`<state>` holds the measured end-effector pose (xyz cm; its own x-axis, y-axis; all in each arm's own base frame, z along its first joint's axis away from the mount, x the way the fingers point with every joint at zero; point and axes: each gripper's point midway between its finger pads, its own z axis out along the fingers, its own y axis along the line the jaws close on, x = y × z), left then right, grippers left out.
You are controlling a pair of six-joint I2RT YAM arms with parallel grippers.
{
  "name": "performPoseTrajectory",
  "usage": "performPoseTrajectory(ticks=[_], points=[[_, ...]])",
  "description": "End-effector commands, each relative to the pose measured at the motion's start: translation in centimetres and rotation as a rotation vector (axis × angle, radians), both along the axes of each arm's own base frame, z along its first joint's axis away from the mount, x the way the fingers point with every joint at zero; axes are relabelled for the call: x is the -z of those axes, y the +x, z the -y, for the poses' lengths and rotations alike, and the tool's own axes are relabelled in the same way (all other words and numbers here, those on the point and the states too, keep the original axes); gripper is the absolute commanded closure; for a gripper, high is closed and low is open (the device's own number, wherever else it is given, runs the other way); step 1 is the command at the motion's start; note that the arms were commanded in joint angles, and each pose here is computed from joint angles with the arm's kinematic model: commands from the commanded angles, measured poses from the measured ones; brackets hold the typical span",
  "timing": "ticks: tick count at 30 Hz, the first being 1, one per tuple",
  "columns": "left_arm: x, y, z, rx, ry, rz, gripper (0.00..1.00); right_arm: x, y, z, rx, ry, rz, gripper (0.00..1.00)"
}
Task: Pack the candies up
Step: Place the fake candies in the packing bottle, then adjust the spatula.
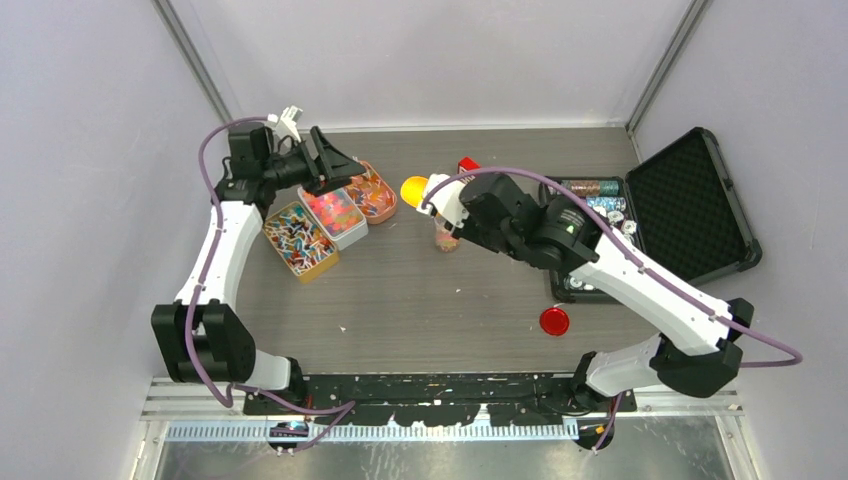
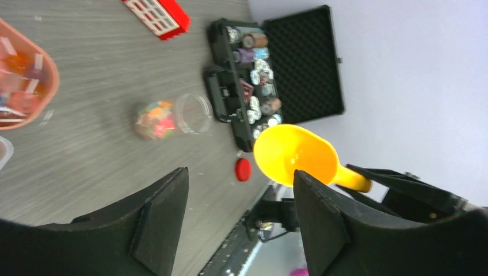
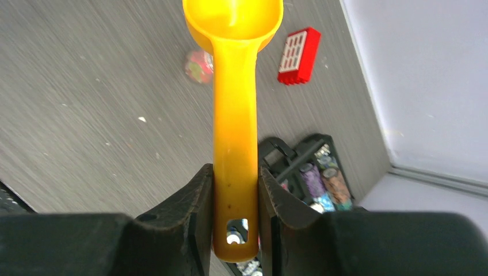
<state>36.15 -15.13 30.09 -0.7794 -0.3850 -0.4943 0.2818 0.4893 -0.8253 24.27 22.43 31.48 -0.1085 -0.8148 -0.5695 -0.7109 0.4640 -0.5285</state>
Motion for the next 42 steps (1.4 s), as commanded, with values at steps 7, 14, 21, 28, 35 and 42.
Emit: performPoseTrajectory(ticks=[7,14,21,28,35,42], points=[[-1.8,-3.0,4.5,0.219,-0.163,-0.014,0.35,-1.7,-0.1,-4.6,-0.119,0.295,-0.029,1.0],[-0.1,-3.5,4.8,0.237,-0.162,-0.073,0.4,-1.7,0.2,-5.3,-0.137,0.365,-0.042,1.0],[0.2,-4.5,4.7,0.22,-0.167,-0.11,0.64,-2.4,-0.4,-5.3,-0.234,0.518,-0.055,1.0],[-0.5,-5.3,5.1,0.211,-0.306,-0.155,0.95,-3.9,-0.8,-5.0,-0.318,0.689,-0.02,0.99],[-1.7,-6.1,5.1,0.199,-0.413,-0.165,1.0,-5.0,-0.7,-5.6,-0.373,0.834,-0.035,0.86],[-1.2,-6.4,5.0,0.167,-0.424,-0.184,1.0,-6.8,-1.0,-6.6,-0.435,0.992,-0.058,0.87]])
